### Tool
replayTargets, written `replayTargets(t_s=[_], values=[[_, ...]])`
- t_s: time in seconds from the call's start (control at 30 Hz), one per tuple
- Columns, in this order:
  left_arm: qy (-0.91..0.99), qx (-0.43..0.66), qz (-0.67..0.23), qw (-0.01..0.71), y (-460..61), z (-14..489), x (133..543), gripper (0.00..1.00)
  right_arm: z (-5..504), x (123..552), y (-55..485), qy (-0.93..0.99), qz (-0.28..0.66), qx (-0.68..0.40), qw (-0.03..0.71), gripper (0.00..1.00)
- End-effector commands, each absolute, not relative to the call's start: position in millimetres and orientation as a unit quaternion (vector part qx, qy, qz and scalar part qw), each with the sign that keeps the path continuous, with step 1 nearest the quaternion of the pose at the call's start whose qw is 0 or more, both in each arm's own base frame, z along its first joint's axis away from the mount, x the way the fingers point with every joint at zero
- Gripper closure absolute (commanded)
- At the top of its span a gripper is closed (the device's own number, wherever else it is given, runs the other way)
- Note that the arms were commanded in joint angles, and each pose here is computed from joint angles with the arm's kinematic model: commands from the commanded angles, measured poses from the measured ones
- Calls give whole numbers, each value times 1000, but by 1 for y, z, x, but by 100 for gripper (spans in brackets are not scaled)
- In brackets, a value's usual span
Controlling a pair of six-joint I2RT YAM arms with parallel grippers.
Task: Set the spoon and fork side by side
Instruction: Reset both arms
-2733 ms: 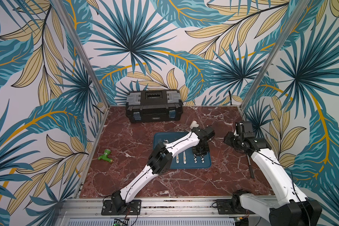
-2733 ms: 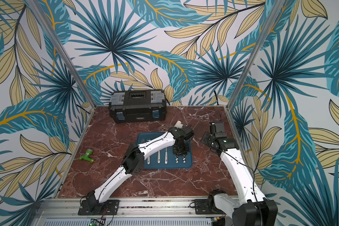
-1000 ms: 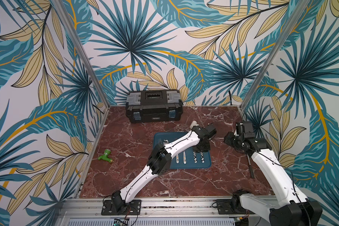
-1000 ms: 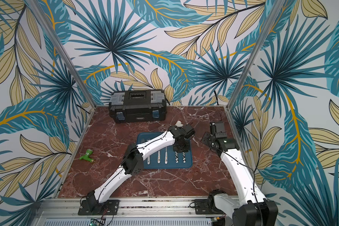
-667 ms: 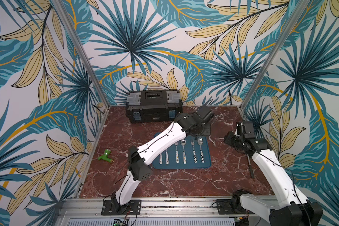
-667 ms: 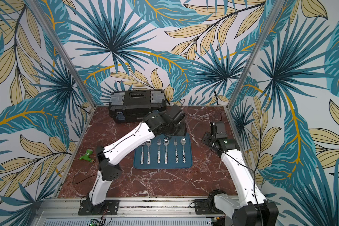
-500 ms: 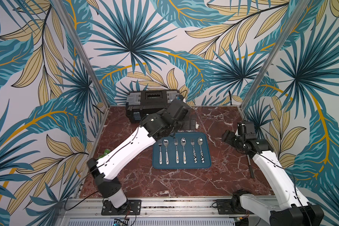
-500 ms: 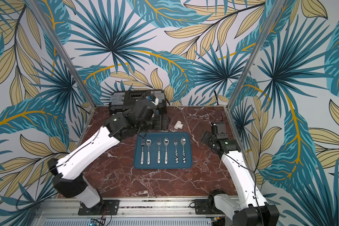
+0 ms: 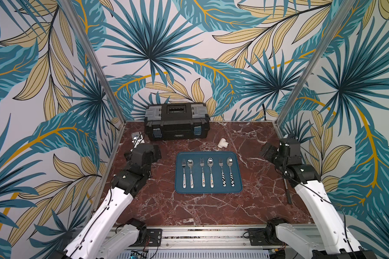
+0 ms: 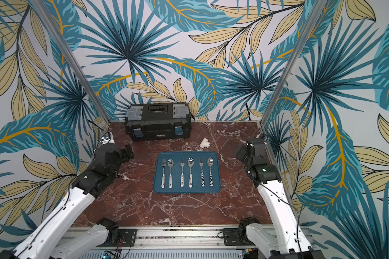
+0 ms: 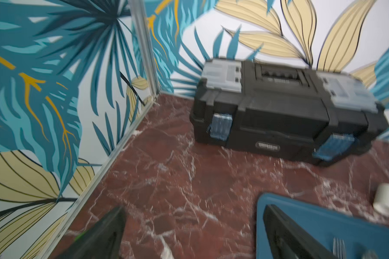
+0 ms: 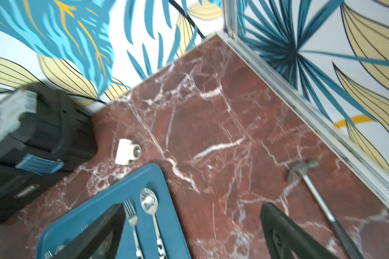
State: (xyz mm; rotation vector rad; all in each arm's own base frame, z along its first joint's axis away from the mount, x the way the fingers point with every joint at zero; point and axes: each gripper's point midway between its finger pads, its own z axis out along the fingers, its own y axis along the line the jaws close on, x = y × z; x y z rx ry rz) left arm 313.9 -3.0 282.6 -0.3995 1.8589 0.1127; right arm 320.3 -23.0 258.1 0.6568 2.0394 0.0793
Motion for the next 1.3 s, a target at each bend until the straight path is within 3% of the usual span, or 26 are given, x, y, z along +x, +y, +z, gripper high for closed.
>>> replayTargets(t_s=[0.0, 0.13, 0.23, 0.4, 0.73, 1.0, 1.27], values=[[705, -193, 28, 682, 18, 312, 328, 0, 252, 347, -17, 822, 37, 227, 520, 1], [769, -145, 71, 619, 28, 260, 344, 0, 231, 363, -16, 844, 6, 185, 504, 0], [795, -83, 84, 595, 23, 233, 351, 0, 232, 369, -9, 826, 24, 164, 538, 0], [794, -100, 85, 594, 33, 198, 360, 0, 232, 371, 3, 802, 45, 117, 584, 0], [771, -73, 81, 628, 27, 126, 382, 0, 231, 367, 0, 795, 8, 78, 601, 1], [783, -35, 64, 617, 13, 117, 397, 0, 208, 374, 7, 800, 3, 37, 598, 1], [796, -30, 62, 602, 11, 115, 399, 0, 147, 388, -10, 849, -57, 27, 525, 1]])
